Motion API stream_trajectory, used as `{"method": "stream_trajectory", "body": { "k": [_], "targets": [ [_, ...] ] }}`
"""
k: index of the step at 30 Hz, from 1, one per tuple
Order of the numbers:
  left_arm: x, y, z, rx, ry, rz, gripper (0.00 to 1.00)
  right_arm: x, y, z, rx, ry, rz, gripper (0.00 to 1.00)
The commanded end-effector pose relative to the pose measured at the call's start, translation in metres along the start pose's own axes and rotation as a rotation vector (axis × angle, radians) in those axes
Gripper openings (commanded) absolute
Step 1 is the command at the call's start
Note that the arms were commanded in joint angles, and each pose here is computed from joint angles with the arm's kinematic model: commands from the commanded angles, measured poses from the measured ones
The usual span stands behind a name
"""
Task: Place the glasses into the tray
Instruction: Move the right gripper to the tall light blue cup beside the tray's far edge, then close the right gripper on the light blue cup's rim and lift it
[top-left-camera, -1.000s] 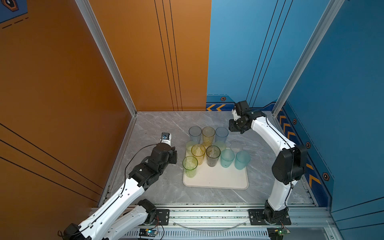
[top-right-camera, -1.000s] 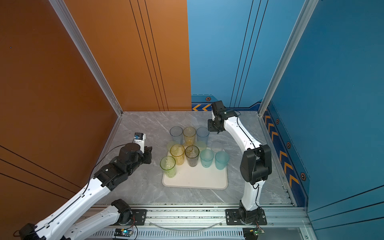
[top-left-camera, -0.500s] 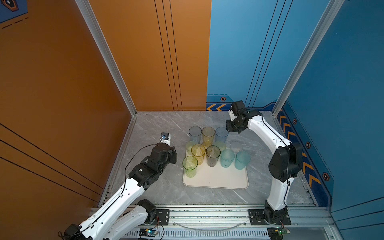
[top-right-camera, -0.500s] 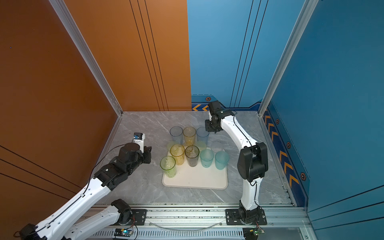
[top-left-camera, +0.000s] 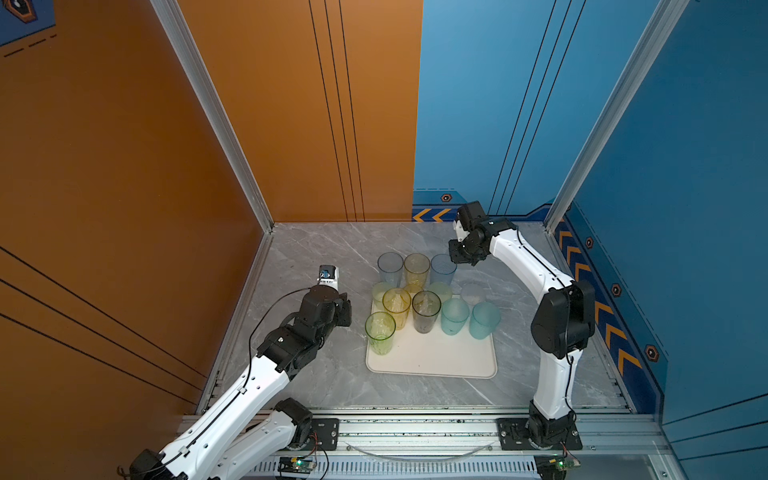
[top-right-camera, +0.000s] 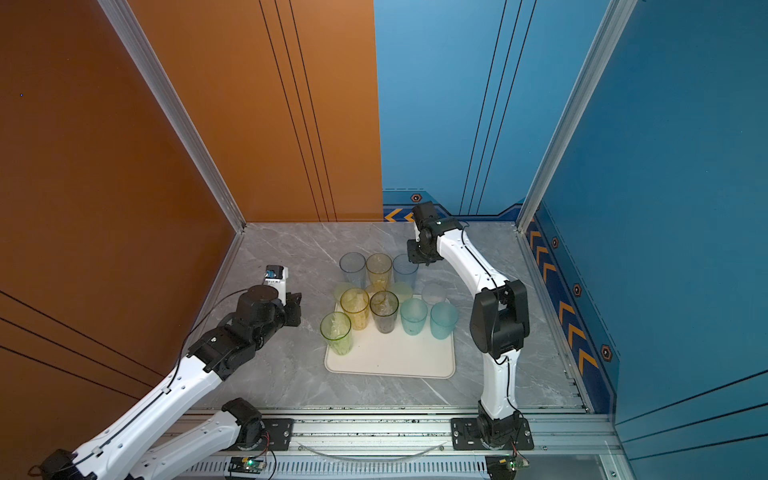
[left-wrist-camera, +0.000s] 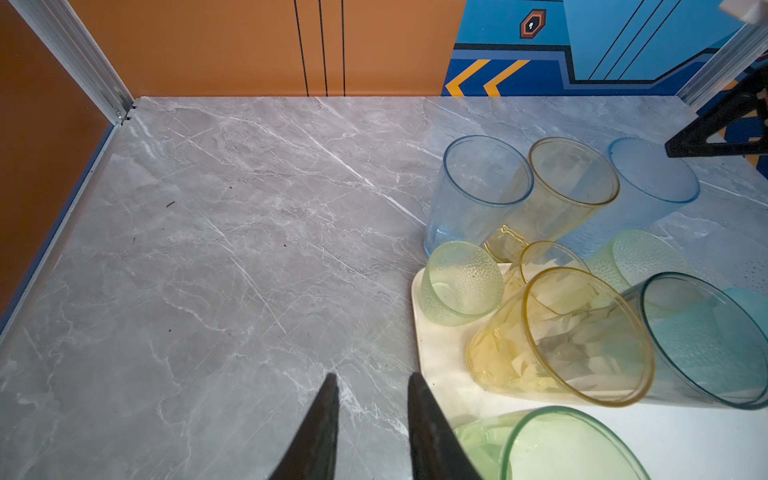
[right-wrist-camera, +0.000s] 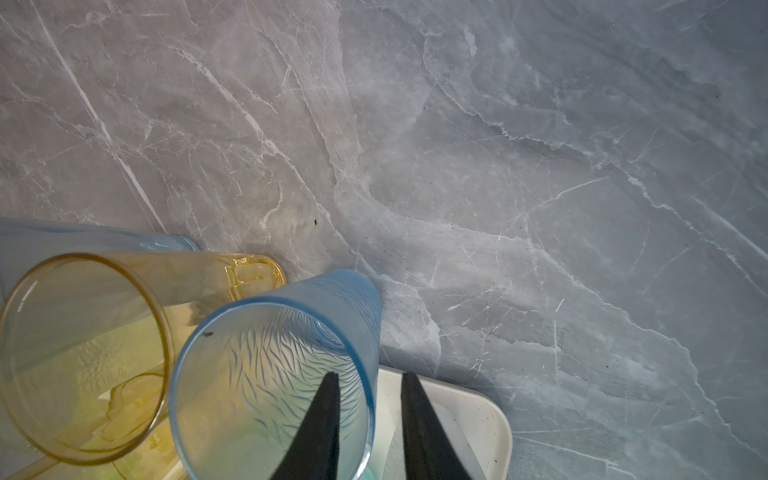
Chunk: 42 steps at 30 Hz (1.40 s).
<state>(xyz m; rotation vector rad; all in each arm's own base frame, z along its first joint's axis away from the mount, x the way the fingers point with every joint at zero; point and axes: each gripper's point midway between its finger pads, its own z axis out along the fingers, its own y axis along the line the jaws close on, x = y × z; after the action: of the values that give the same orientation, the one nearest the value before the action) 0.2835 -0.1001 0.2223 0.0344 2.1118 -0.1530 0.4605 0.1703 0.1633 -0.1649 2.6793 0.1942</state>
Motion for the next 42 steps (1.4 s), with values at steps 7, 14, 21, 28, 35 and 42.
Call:
{"method": "stream_trajectory", "body": {
  "k": [7, 14, 21, 28, 35, 42],
  "targets": [
    [0.003, 0.002, 0.002, 0.01, 0.0, -0.017, 0.3, 0.009, -0.002, 0.015, 0.041, 0.058, -0.029, 0.2],
    [0.004, 0.004, 0.004, 0.006, 0.003, -0.017, 0.3, 0.011, -0.003, 0.018, 0.052, 0.066, -0.037, 0.09],
    [0.004, 0.006, 0.003, 0.003, 0.008, -0.019, 0.3, 0.009, -0.009, 0.013, 0.094, 0.052, -0.051, 0.0],
    [0.006, 0.005, 0.003, 0.004, 0.022, -0.018, 0.3, 0.0, -0.019, -0.011, 0.16, -0.038, -0.056, 0.0],
    [0.012, 0.005, 0.006, 0.005, 0.05, -0.016, 0.3, -0.01, -0.037, -0.059, 0.178, -0.236, 0.0, 0.0],
    [0.015, 0.006, 0.006, 0.002, 0.063, -0.016, 0.3, -0.006, -0.045, -0.139, 0.104, -0.443, 0.05, 0.0]
  ]
}}
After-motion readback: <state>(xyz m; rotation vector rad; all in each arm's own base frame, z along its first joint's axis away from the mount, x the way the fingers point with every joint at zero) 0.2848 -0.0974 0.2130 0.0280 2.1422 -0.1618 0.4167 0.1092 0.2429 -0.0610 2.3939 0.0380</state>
